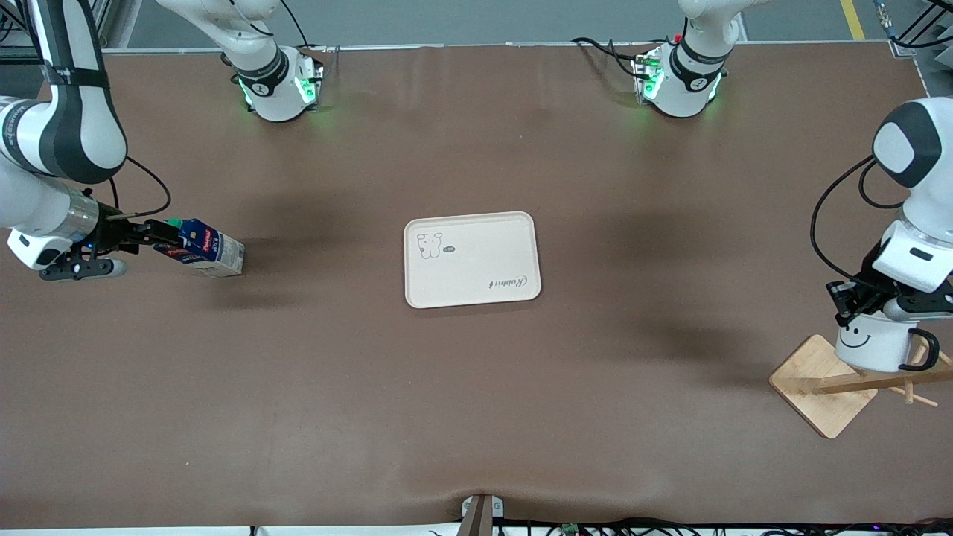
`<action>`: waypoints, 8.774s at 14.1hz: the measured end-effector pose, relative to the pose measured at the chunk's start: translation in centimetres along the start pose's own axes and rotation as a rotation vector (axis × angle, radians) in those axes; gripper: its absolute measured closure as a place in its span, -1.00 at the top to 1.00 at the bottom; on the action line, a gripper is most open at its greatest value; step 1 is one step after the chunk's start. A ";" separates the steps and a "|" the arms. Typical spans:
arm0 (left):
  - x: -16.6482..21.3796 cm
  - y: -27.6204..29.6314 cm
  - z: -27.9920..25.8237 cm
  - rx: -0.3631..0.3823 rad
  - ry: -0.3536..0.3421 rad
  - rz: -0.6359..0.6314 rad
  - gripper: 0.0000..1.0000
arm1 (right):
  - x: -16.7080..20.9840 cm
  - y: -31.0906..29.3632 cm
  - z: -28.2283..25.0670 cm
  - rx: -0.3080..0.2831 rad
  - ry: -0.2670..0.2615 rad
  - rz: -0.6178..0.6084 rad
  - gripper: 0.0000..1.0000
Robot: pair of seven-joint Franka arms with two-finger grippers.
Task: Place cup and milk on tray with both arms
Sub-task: 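Grasp the milk with the right gripper while the left gripper grasps the mug, then lift the mug off the stand with the left gripper toward the tray, then lower the mug with the left gripper while the right gripper lifts the milk, then release the mug with the left gripper while the right gripper carries the milk, then lower the milk carton onto the tray beside the mug with the right gripper, then open the right gripper and draw it back from the tray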
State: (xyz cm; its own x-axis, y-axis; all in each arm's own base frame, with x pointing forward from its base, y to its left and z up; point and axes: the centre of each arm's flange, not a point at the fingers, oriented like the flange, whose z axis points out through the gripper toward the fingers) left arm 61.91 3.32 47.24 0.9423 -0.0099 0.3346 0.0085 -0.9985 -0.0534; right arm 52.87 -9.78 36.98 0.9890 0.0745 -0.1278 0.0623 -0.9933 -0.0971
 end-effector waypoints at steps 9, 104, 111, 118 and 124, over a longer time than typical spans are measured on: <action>0.3 3.4 -5.7 0.005 -0.064 0.040 -0.82 | -1.6 0.0 4.6 -0.005 0.003 0.020 0.86; 0.3 7.6 -20.8 0.102 -0.367 -0.107 1.00 | 0.8 -53.5 8.5 -0.031 0.061 0.112 0.58; -0.6 5.8 -20.7 0.099 -0.362 -0.088 1.00 | 1.3 -53.6 7.1 -0.019 0.077 0.115 1.00; -2.9 5.4 -22.4 0.073 -0.317 -0.079 1.00 | 3.8 -49.0 -8.6 -0.051 0.005 0.201 1.00; -3.1 5.8 -22.1 0.031 -0.326 -0.066 1.00 | 5.0 -42.3 -13.3 -0.032 0.023 0.188 1.00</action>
State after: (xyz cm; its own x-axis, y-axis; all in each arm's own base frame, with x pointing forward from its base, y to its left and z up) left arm 51.66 -3.63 66.74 0.9968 0.0771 0.0198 0.0783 -0.9943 -0.0719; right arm 56.94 31.46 53.61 0.9863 -0.1147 -0.1185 -0.1205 -0.9918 -0.0425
